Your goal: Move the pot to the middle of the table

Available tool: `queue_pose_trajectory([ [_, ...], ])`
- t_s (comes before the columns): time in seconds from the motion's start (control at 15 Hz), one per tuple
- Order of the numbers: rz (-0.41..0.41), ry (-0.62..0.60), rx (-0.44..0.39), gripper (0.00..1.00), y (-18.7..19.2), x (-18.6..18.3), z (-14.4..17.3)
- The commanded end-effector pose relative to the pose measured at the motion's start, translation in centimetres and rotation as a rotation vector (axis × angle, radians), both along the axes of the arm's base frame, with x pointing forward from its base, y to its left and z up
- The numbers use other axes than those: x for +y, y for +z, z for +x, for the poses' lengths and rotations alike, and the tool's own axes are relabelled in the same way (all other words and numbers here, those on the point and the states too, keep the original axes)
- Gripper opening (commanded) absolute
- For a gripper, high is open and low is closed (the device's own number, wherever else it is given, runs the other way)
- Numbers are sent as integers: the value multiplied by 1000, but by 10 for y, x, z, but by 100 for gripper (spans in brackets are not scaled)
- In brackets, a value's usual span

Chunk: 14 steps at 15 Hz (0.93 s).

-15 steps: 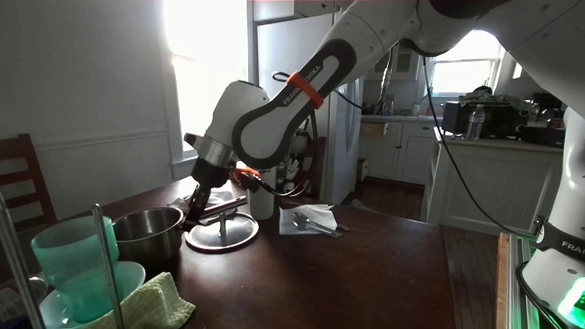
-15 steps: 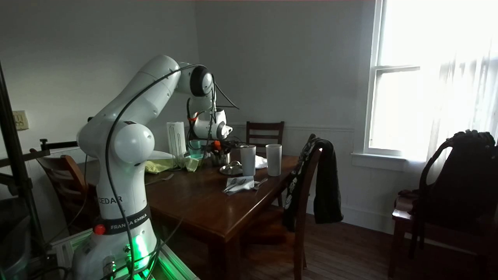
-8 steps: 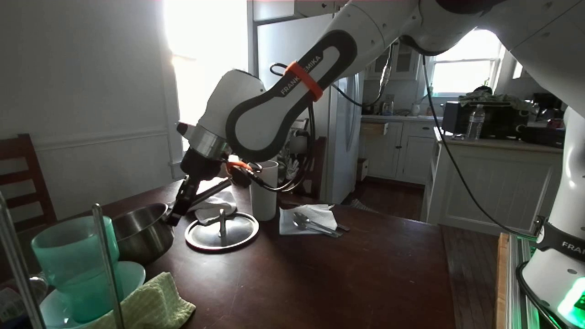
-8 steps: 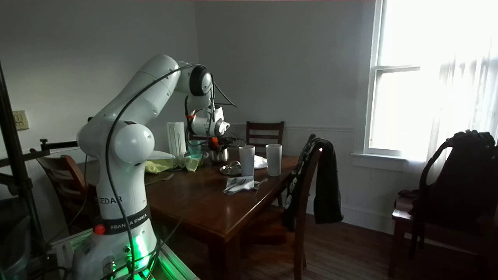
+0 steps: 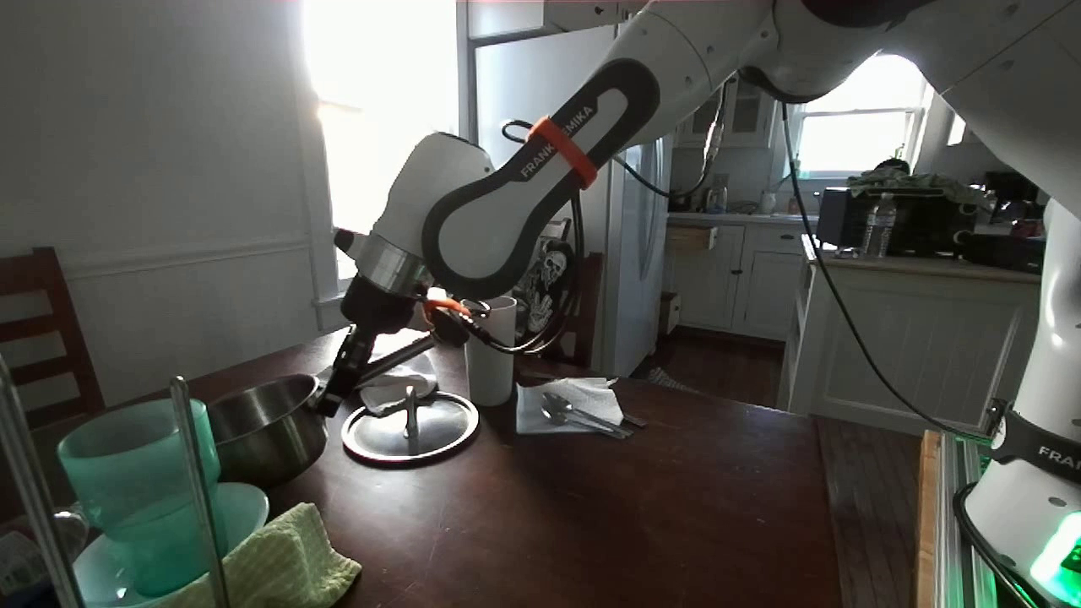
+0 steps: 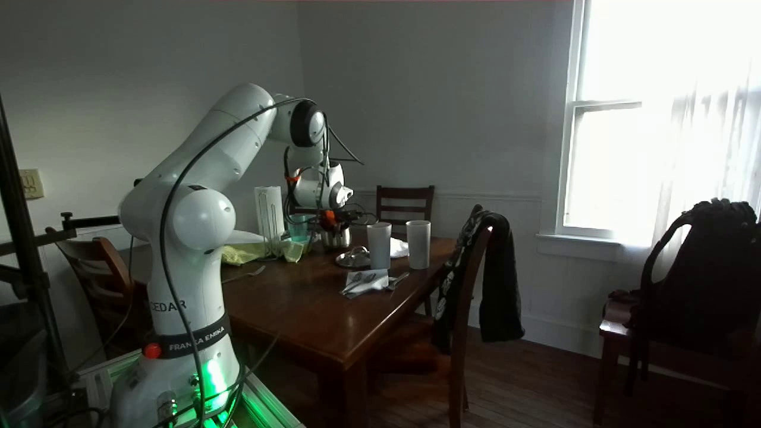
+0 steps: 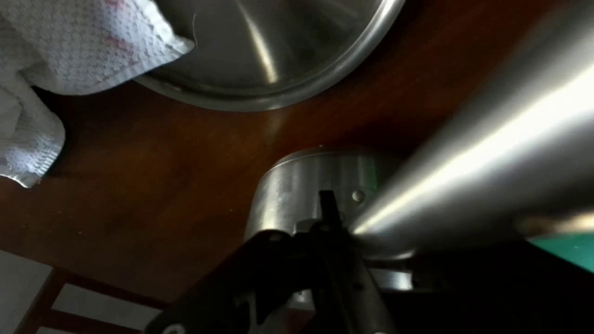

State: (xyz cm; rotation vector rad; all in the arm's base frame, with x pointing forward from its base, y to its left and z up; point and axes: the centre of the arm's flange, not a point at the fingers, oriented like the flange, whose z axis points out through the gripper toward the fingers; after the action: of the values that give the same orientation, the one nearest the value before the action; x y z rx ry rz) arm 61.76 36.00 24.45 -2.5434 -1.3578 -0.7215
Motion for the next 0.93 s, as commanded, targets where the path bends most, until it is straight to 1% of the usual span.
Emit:
queue_pose_trajectory([
  [0.0, 23, -23, 14, 8, 3, -18, -10],
  [0.47, 28, -56, 58, 8, -21, -37, -24],
  [0.87, 25, -39, 77, 8, -25, -42, -44],
])
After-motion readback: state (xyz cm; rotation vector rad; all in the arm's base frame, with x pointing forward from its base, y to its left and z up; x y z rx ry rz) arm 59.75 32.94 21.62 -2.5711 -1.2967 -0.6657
